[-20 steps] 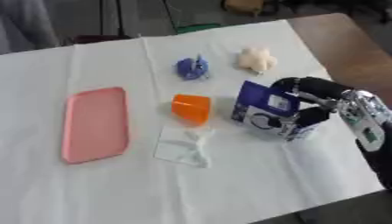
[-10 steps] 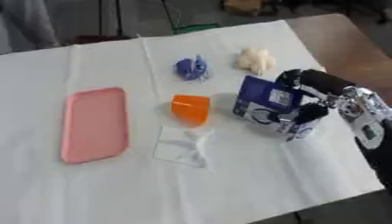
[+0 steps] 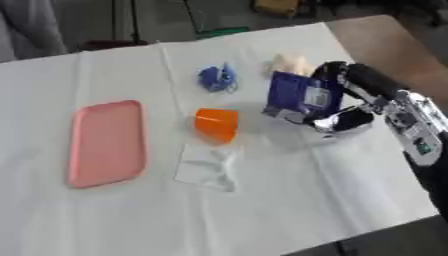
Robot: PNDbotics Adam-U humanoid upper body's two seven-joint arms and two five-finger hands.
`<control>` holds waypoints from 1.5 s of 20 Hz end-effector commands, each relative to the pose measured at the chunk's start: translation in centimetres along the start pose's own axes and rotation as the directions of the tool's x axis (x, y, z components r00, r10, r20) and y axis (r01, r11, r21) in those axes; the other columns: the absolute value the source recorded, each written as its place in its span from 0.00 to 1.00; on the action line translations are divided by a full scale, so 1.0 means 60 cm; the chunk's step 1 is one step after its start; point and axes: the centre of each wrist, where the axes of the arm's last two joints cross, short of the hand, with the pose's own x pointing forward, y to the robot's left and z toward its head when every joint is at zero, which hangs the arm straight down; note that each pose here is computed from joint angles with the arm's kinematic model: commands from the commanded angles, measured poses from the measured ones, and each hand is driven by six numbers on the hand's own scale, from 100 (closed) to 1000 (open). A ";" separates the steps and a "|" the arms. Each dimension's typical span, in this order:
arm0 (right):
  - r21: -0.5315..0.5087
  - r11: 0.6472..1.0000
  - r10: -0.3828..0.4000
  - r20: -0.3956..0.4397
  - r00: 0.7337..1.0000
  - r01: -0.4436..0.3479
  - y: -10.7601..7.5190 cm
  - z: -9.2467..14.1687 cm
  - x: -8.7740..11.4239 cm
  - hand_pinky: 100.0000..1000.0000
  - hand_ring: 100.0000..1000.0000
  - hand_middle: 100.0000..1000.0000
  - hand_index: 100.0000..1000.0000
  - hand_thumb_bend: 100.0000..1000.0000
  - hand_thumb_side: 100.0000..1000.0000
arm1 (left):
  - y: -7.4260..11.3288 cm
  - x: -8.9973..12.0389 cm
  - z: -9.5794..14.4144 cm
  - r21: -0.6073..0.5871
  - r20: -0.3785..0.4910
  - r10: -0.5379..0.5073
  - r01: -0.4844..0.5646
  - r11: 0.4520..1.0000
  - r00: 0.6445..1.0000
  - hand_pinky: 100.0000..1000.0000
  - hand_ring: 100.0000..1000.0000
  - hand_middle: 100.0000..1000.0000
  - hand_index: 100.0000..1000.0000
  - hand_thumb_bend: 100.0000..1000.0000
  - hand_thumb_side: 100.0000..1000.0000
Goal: Pick up objects on the table and place them in the box.
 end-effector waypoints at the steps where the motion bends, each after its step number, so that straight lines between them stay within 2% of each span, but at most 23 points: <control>1: -0.067 0.996 0.057 0.076 0.995 -0.052 -0.067 -0.015 0.012 0.61 0.49 0.73 0.42 0.13 0.42 | 0.002 0.009 -0.007 -0.018 0.025 -0.006 0.006 1.000 1.000 0.58 0.59 0.68 0.82 0.08 0.89; 6: -0.078 0.995 0.079 0.164 0.983 -0.067 -0.114 -0.052 0.030 0.62 0.51 0.73 0.42 0.15 0.43 | -0.004 0.011 -0.010 -0.039 0.032 0.007 -0.006 0.999 0.999 0.58 0.59 0.68 0.82 0.08 0.90; 13: -0.050 0.990 0.142 0.239 0.961 -0.134 -0.150 -0.102 0.042 0.64 0.54 0.73 0.43 0.17 0.45 | -0.022 0.022 -0.023 -0.094 0.067 0.047 -0.041 0.995 0.997 0.58 0.59 0.69 0.82 0.08 0.89; 19: -0.034 0.985 0.175 0.241 0.955 -0.172 -0.158 -0.129 0.035 0.64 0.53 0.73 0.44 0.17 0.46 | -0.043 0.032 -0.039 -0.157 0.095 0.104 -0.088 0.984 0.990 0.58 0.59 0.69 0.82 0.08 0.89; 23: -0.047 0.985 0.171 0.222 0.960 -0.164 -0.159 -0.148 0.028 0.63 0.51 0.73 0.44 0.16 0.45 | -0.061 0.038 -0.048 -0.205 0.106 0.151 -0.127 0.970 0.983 0.58 0.59 0.69 0.82 0.09 0.89; 30: -0.050 0.986 0.164 0.172 0.971 -0.158 -0.152 -0.179 0.030 0.60 0.47 0.72 0.45 0.13 0.48 | -0.075 0.044 -0.056 -0.246 0.115 0.193 -0.160 0.956 0.974 0.58 0.59 0.69 0.82 0.09 0.88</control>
